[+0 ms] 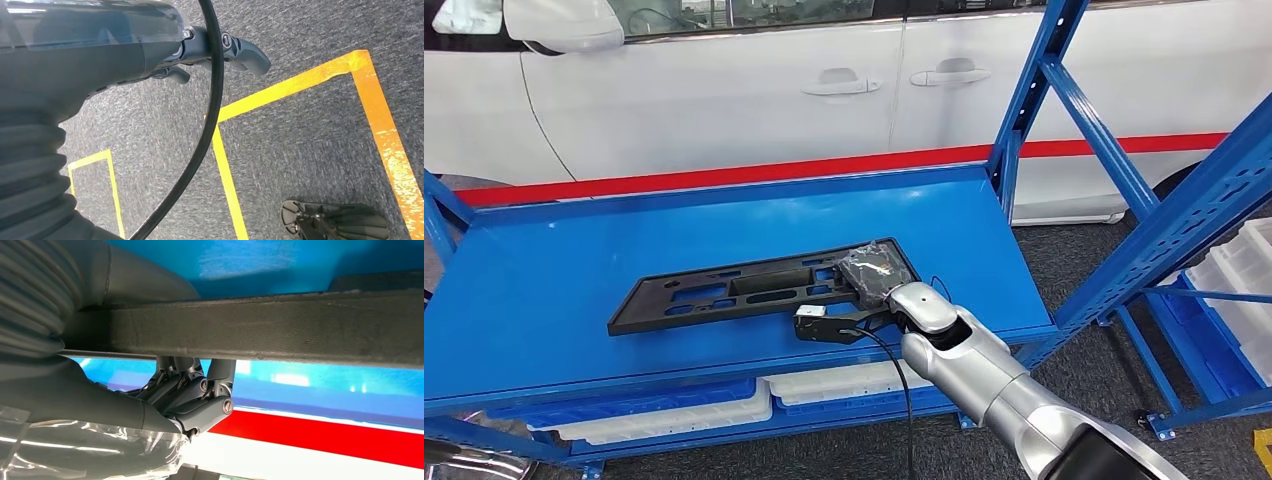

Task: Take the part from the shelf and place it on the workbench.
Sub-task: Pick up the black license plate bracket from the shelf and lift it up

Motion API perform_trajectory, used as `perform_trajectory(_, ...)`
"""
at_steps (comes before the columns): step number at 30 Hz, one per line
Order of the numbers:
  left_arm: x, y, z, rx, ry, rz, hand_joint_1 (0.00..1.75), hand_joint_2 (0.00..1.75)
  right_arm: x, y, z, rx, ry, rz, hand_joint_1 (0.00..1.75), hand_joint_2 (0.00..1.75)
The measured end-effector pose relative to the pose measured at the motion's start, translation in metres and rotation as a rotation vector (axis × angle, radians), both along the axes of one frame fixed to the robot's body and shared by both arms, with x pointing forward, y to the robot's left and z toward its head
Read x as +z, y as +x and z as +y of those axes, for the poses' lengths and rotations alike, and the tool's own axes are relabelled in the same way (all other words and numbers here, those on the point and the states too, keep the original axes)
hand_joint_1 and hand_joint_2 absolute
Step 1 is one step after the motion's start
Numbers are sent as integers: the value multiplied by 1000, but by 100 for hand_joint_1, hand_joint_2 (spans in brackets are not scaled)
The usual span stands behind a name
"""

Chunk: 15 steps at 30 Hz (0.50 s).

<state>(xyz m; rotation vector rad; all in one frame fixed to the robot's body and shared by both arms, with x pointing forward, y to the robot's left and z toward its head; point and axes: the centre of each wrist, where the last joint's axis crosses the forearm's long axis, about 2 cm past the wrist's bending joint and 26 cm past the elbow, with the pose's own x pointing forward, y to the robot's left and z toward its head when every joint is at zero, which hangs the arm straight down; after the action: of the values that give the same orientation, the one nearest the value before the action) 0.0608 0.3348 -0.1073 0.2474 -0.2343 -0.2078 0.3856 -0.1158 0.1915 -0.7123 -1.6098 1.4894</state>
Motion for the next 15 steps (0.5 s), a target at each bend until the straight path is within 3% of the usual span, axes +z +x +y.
perform_trajectory(15, 0, -1, 0, 54, -29, -35, 0, 175, 0, 1, -3, -4, -6, 4, 175, 175)
